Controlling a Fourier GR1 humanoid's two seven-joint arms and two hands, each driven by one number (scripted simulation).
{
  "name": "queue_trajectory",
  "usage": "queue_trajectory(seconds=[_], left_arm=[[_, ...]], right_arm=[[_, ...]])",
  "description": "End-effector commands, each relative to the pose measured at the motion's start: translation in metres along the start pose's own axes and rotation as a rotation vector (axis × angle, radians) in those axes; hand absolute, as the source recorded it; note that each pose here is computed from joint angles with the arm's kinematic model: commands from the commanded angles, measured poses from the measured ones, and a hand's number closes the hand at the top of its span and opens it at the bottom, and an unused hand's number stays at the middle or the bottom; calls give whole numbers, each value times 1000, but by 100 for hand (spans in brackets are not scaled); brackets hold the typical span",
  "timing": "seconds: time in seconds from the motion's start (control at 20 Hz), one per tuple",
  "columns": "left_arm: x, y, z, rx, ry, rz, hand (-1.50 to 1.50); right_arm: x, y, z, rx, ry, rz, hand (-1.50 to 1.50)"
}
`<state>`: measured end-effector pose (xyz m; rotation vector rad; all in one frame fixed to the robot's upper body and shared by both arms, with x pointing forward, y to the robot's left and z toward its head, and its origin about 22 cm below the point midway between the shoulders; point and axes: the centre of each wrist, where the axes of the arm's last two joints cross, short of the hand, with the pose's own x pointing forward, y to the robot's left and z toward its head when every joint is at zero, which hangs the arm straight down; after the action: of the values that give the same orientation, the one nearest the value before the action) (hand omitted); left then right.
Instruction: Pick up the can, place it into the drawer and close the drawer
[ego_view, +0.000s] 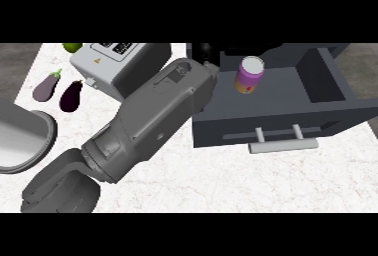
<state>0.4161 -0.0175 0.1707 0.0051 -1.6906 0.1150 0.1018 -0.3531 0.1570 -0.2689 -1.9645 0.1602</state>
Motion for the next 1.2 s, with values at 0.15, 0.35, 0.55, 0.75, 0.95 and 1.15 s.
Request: queue_trajectory(seconds=[0.15,0.35,0.55,0.75,0.95,1.15], left_arm=[[7,-6,3,-16,-53,19,-150],[19,-11,1,-23,-64,37,-150],[10,-5,0,-15,-32,59,-150],[11,-6,0,-13,-30,51,-150],[-2,3,2,-9,-19,48,-150],[29,-5,-4,12,-20,49,-150]], right_arm=[[18,20,-21,71,-115,189,-150],[18,41,-41,108,-134,292,-150],[21,64,-57,125,-140,390,-150],[7,87,-76,157,-152,487,-150],[-21,111,-105,156,-162,544,-150],[-34,128,-137,185,-160,659,-150]])
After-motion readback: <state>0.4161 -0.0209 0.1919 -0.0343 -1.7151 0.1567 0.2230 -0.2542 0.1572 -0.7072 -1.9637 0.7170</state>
